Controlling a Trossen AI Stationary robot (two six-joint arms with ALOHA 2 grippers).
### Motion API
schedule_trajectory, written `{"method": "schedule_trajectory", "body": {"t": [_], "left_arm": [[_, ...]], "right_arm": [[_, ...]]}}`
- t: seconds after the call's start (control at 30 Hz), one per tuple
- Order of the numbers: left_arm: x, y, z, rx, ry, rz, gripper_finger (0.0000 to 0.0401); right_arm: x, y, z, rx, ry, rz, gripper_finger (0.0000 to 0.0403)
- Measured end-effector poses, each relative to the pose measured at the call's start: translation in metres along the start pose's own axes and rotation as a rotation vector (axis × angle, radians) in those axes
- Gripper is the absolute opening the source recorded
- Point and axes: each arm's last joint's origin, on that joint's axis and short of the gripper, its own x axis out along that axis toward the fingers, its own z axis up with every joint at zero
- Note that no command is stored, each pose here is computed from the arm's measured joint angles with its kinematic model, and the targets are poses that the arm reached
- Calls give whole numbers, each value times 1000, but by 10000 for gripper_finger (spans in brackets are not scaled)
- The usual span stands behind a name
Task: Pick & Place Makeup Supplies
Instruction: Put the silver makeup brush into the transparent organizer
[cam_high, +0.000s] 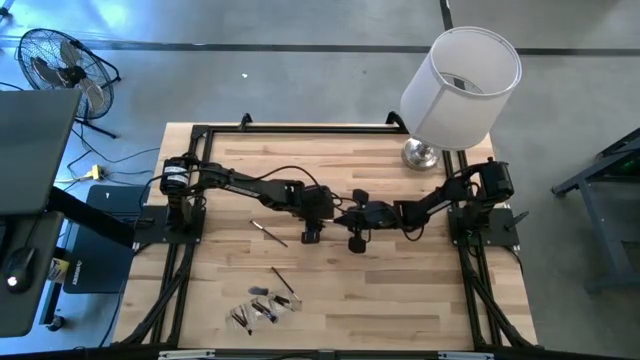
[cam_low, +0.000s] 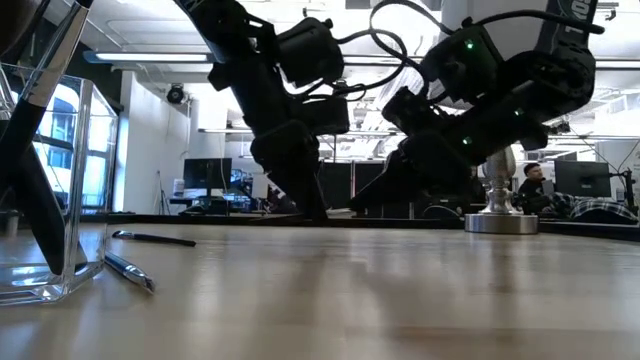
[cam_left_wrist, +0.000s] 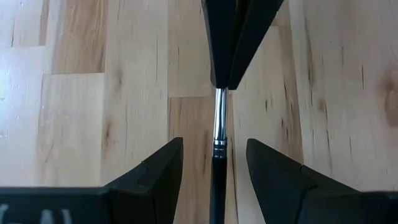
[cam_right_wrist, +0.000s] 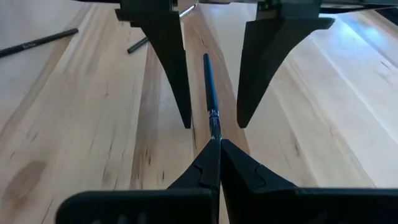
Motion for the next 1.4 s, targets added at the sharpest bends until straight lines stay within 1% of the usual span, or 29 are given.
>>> {"method": "schedule_trajectory", "body": {"t": [0.1,0.27,0.43,0.5,0.6,0.73,0.97,1.07,1.3,1.4], "left_arm": [[0,0,-1,-2,12,0,172],[0,-1,-8,-4,81,-5,172],[0,-1,-7,-4,77,-5,169],[0,-1,-8,-5,83,-11,160],[0,-2,-8,-6,81,-40,134],[8,-3,-12,-8,106,-51,95],[7,-3,-13,-15,118,-56,22],[7,-2,-13,-36,122,-27,18],[7,-2,-13,-41,117,-25,18],[6,-2,-12,-82,118,-30,18]], "right_arm": [[1,0,2,-1,7,2,1],[2,0,2,-2,11,2,1],[2,0,2,-2,10,2,0],[2,0,3,-2,10,2,0],[2,0,3,-2,10,2,0],[2,0,3,-1,7,4,0],[2,1,4,0,-6,16,0],[2,1,4,1,-6,12,0],[2,0,4,7,-6,-1,2],[2,0,4,8,-7,1,13]]}}
